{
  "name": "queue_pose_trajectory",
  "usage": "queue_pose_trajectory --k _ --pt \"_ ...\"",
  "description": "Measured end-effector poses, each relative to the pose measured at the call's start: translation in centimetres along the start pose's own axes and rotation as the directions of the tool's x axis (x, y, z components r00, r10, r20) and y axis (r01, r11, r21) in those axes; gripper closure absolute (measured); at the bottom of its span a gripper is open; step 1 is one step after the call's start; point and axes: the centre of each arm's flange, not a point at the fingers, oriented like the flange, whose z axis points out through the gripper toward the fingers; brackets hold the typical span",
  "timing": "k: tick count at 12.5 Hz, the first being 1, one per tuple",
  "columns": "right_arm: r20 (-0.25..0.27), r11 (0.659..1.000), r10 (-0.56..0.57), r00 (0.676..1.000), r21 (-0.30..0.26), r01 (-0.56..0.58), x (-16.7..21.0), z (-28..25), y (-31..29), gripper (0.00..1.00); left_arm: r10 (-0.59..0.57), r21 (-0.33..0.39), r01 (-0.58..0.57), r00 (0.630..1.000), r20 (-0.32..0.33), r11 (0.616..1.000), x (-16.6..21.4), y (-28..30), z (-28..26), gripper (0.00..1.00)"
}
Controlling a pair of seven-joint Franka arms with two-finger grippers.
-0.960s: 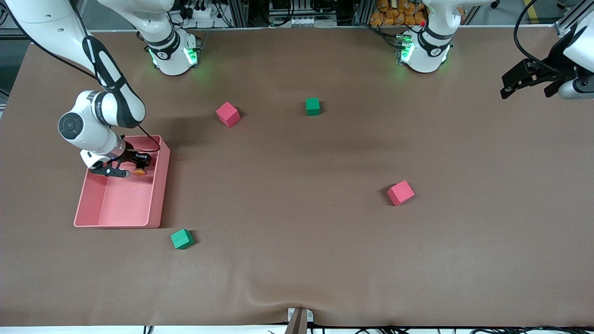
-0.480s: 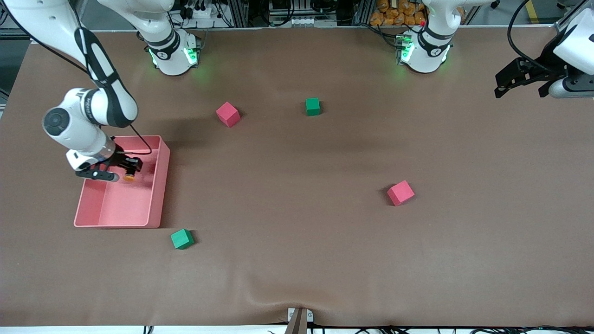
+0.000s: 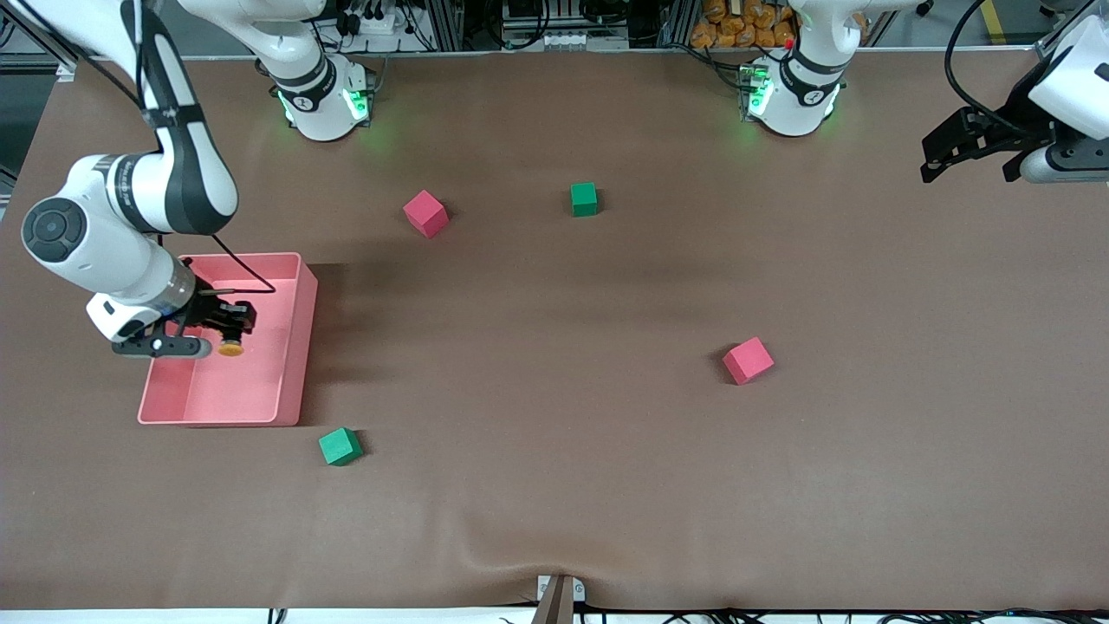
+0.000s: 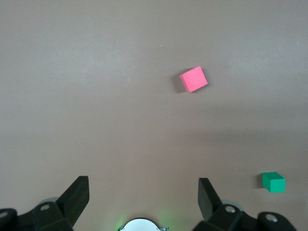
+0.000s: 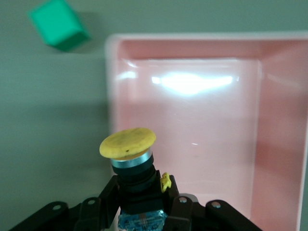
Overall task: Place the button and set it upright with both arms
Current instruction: 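Grasp the button with the right gripper and lift it from the tray, then carry the button with the right gripper to the table center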
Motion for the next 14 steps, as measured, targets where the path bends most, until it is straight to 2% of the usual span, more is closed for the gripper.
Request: queue_pose_trajectory --k 2,6,9,12,14 --pt "-0.012 0.999 -0.043 0.999 0.001 0.043 2.0 -2.3 -6.7 0.57 0.001 0.000 -0.001 1.000 0.003 1.000 0.0 0.1 0.1 0.00" --pt "-0.018 1.000 -0.016 1.000 0.007 0.016 4.6 1.8 -22.1 0.57 0.004 0.001 -0.004 1.000 0.010 1.000 0.2 0.2 0.5 0.00" --pt "-0.023 0.998 0.063 0.998 0.011 -0.063 2.9 5.4 -34.7 0.57 0.007 0.000 -0.007 1.000 0.019 1.000 0.4 0.3 0.9 0.00" --pt "-0.111 0.993 0.088 0.990 0.084 -0.078 2.9 7.5 -42.5 0.57 0.026 0.002 -0.026 0.999 0.019 1.000 0.3 1.3 0.9 0.00" --pt "-0.132 0.991 0.091 0.987 0.106 -0.077 3.0 11.1 -44.3 0.57 0.036 0.003 -0.036 0.999 0.020 0.999 0.3 1.9 0.9 0.00"
